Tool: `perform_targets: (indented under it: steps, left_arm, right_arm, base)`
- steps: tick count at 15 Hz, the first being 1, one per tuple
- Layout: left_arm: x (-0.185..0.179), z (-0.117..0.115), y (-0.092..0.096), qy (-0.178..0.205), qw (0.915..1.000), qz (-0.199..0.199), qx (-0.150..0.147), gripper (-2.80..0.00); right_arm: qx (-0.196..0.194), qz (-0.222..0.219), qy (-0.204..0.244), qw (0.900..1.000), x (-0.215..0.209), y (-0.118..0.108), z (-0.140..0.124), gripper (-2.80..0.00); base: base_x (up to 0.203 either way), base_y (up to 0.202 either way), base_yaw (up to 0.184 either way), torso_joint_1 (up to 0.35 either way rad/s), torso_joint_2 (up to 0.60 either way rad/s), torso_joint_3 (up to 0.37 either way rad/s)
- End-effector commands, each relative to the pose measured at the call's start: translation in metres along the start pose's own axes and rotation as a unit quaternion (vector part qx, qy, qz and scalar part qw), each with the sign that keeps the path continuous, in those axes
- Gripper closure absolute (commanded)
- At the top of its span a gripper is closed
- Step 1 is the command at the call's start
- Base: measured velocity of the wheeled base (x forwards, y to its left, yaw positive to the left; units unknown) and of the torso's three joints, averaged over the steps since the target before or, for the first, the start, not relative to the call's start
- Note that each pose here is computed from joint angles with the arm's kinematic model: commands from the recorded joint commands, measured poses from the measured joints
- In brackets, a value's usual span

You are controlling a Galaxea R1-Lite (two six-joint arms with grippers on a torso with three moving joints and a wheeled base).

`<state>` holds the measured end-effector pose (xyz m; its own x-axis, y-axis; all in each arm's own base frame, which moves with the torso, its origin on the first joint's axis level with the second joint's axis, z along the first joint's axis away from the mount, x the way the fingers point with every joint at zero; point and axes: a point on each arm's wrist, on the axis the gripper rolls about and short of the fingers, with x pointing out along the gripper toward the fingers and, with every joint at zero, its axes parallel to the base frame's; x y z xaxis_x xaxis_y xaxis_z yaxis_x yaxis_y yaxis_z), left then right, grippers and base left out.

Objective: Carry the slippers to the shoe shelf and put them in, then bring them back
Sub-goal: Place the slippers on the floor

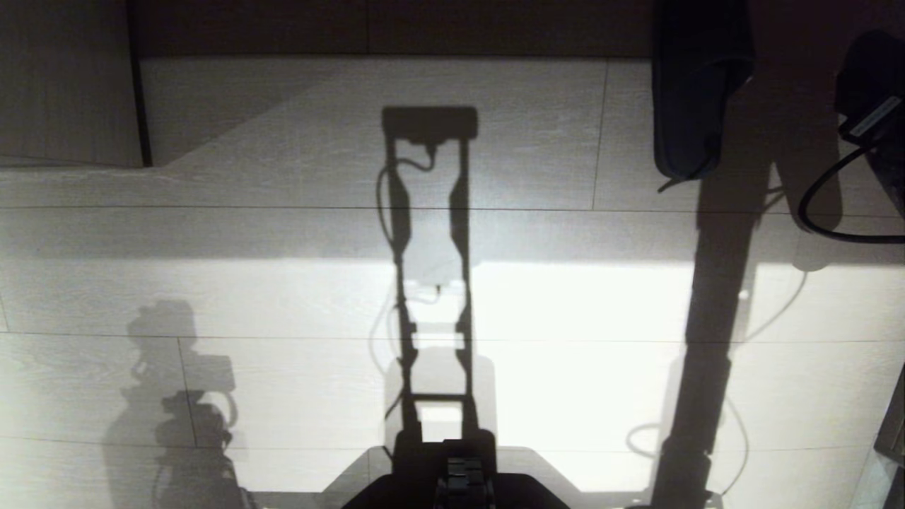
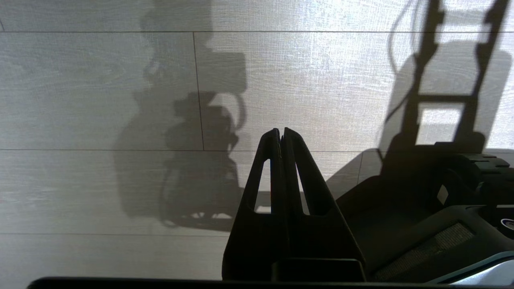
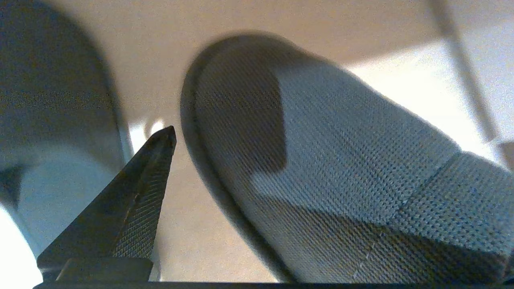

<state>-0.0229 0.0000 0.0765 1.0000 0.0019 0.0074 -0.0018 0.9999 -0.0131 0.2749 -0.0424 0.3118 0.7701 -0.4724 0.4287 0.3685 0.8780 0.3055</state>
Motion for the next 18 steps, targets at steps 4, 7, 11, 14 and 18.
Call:
perform_targets:
  steps: [4, 7, 11, 14, 18]
  left_arm:
    - [0.000, 0.000, 0.000, 0.000, 1.0000, 0.000, 0.000, 0.00]
    - [0.000, 0.000, 0.000, 0.000, 1.0000, 0.000, 0.000, 0.00]
    - [0.000, 0.000, 0.000, 0.000, 1.0000, 0.001, 0.000, 0.00]
    - [0.000, 0.000, 0.000, 0.000, 1.0000, 0.001, 0.000, 0.00]
    - [0.000, 0.000, 0.000, 0.000, 1.0000, 0.001, 0.000, 0.00]
  right_arm:
    - [0.019, -0.110, -0.062, 0.992, 0.004, 0.002, 0.019, -2.80]
    - [0.020, -0.160, -0.063, 0.985, 0.005, 0.007, 0.017, -2.80]
    - [0.015, -0.198, -0.043, 0.979, 0.005, 0.012, 0.003, -2.80]
    - [0.020, -0.193, -0.048, 0.980, 0.005, 0.013, 0.004, -2.80]
    - [0.037, -0.111, -0.065, 0.991, 0.004, 0.016, 0.008, -2.80]
  base:
    - [0.000, 0.000, 0.000, 0.000, 0.00, 0.000]
    - [0.000, 0.000, 0.000, 0.000, 0.00, 0.000]
    - [0.000, 0.000, 0.000, 0.000, 0.00, 0.000]
    - [0.000, 0.000, 0.000, 0.000, 0.00, 0.000]
    - [0.000, 0.000, 0.000, 0.000, 0.00, 0.000]
